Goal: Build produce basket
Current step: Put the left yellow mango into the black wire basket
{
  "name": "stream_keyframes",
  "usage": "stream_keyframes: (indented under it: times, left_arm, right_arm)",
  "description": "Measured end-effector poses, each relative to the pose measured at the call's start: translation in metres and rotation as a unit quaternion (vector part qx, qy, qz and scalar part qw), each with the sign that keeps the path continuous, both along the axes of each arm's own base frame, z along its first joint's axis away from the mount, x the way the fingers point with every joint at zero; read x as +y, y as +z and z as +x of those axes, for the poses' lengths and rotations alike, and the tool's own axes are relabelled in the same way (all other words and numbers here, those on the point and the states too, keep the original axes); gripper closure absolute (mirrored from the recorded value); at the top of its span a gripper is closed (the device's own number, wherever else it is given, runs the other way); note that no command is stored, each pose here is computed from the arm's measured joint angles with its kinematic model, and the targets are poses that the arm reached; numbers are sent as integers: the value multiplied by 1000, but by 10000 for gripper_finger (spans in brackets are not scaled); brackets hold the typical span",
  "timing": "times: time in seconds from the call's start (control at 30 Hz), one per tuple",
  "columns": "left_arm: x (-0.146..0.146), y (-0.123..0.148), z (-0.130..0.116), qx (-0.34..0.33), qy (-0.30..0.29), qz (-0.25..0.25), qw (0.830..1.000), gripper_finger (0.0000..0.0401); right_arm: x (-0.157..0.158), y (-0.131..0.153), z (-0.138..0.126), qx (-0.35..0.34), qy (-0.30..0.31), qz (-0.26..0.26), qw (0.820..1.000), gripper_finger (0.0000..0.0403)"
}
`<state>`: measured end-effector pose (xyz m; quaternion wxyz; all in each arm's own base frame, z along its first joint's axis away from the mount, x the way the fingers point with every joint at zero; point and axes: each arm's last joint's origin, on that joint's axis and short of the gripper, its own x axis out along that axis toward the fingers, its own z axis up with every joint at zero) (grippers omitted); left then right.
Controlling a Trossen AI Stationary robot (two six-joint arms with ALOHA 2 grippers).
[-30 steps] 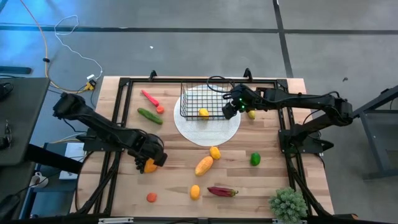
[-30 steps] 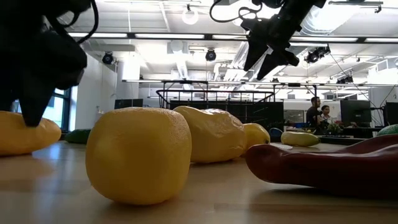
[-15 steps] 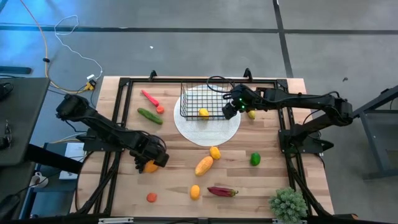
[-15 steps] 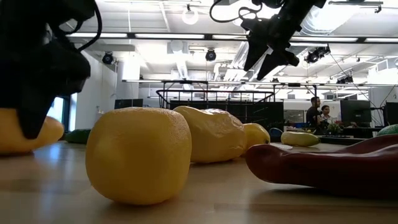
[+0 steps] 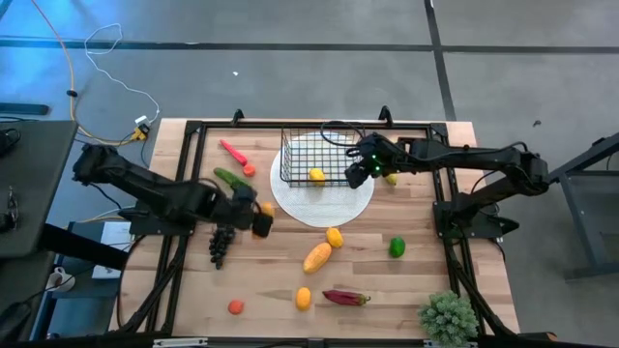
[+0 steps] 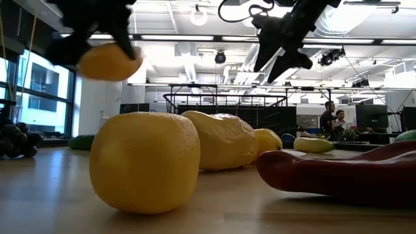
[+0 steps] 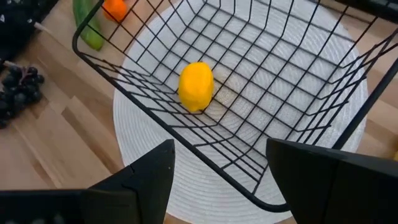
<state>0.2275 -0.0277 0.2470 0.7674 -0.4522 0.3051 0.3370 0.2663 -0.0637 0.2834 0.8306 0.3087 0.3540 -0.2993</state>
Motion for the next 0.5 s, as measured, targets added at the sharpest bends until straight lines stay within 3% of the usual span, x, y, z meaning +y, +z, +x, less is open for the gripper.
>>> stream_keyframes:
  times: [0.33,0.5]
  left_arm:
    - [60,52,15,-61,-4,179,982,168]
    - [91,62,20,-93,3,226,970,167]
  right_arm:
    - [-2,10,-7,-19,-83,-47,995,169]
    - [-3,21,-16,-37,-110,-78,990,169]
